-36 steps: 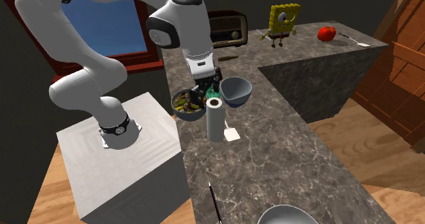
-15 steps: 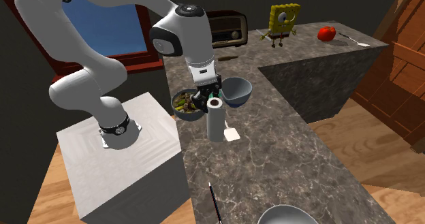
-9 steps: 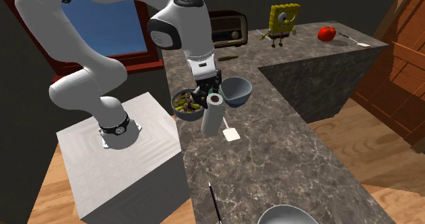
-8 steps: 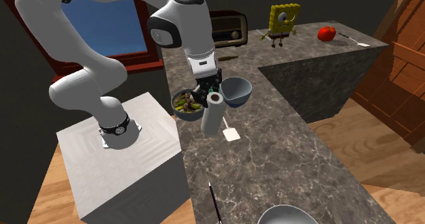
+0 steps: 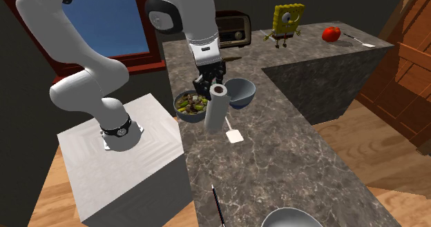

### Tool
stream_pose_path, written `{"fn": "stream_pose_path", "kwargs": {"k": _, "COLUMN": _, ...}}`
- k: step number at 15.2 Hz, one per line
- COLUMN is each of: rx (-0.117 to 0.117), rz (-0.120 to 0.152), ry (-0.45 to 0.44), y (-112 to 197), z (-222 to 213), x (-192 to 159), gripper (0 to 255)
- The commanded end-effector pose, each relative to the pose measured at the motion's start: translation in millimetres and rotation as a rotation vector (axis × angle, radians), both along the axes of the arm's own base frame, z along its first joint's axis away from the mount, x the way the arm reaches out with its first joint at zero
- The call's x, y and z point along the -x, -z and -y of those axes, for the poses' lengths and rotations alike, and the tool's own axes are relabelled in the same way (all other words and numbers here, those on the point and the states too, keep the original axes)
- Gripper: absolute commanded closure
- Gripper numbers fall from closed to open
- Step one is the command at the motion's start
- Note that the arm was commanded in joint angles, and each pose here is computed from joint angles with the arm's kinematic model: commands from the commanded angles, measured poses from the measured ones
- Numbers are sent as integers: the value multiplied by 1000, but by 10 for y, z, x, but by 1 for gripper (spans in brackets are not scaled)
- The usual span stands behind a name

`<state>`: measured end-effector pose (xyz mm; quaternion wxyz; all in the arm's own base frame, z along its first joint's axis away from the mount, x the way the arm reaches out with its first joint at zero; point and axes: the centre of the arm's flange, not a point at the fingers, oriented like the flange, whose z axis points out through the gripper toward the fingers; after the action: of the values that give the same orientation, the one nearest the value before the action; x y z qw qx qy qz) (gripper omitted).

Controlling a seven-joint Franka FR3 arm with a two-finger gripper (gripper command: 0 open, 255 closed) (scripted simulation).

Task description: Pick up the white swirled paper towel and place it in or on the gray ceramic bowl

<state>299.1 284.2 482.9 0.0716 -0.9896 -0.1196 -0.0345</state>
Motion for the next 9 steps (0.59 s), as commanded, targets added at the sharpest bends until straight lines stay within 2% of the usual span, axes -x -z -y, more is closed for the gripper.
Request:
{"fn": "stream_pose_path", "kwargs": {"k": 1, "rx": 0, "rz": 0, "ry": 0, "y": -107, "z": 12, "x": 5, "gripper": 255}}
{"fn": "stream_pose_path", "kwargs": {"k": 9, "rx": 0, "rz": 0, "ry": 0, "y": -529, "z": 12, "x": 5, "gripper": 255}}
